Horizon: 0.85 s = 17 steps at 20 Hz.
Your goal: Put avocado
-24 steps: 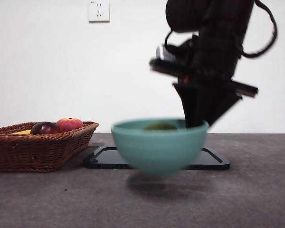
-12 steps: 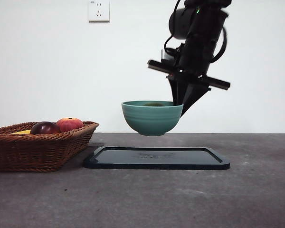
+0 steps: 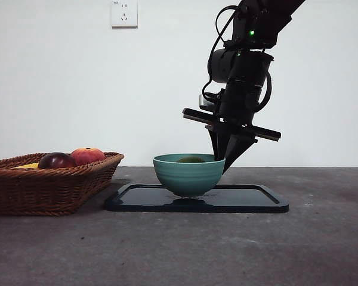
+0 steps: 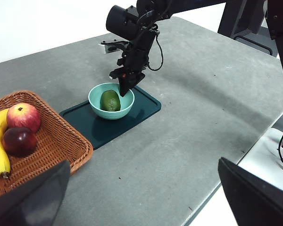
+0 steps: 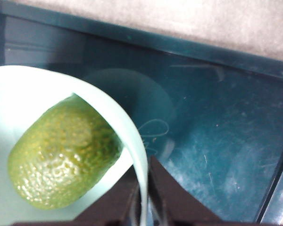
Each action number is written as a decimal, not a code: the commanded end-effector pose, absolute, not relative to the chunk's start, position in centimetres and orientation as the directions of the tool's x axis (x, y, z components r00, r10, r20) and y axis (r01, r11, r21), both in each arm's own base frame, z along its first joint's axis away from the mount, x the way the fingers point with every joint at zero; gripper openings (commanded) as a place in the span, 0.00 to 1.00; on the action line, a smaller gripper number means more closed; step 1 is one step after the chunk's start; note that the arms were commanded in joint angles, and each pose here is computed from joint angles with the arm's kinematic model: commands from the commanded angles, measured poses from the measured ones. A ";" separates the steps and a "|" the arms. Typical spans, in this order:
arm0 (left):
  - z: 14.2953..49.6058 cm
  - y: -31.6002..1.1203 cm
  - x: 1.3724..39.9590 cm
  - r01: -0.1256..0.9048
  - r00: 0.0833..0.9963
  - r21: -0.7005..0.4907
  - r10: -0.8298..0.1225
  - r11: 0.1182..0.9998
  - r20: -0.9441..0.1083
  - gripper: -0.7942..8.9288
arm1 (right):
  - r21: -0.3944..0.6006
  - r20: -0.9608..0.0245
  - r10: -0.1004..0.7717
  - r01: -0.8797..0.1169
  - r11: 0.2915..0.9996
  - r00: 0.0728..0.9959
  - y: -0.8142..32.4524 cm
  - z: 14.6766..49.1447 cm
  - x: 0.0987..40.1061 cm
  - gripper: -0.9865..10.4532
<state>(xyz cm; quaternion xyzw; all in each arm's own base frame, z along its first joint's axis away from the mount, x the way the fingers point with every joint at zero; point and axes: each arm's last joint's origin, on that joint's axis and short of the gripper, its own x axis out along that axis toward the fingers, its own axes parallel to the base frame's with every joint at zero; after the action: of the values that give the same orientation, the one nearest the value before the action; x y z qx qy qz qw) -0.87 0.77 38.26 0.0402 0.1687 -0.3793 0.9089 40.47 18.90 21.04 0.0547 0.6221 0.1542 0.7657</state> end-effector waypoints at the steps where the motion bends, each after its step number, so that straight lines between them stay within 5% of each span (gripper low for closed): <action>1: 38.5 0.9 -1.0 0.700 0.659 -0.064 -0.678 0.711 -0.326 0.59 | 0.269 -0.932 0.307 -0.199 0.942 0.191 19.3 21.0 41.0 0.09; 5: 38.5 0.9 -1.0 0.700 0.659 -0.066 -0.678 0.711 -0.326 0.59 | 0.247 -0.941 0.285 -0.204 0.947 0.185 19.2 20.9 40.9 0.10; 11: 38.4 1.0 -1.0 0.698 0.656 -0.070 -0.675 0.713 -0.337 0.59 | 0.244 -0.939 0.281 -0.191 0.951 0.198 18.9 21.4 41.0 0.43; 17: 38.1 1.0 -1.1 0.696 0.648 -0.073 -0.668 0.715 -0.365 0.59 | 0.203 -0.922 0.263 -0.224 0.953 0.283 16.8 30.0 39.6 0.48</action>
<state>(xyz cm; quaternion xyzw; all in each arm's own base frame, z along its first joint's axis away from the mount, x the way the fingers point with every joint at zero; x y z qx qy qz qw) -0.98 0.89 37.81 0.0409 0.1943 -0.3752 0.9054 39.70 16.51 29.04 0.0283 0.5931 0.1385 0.7926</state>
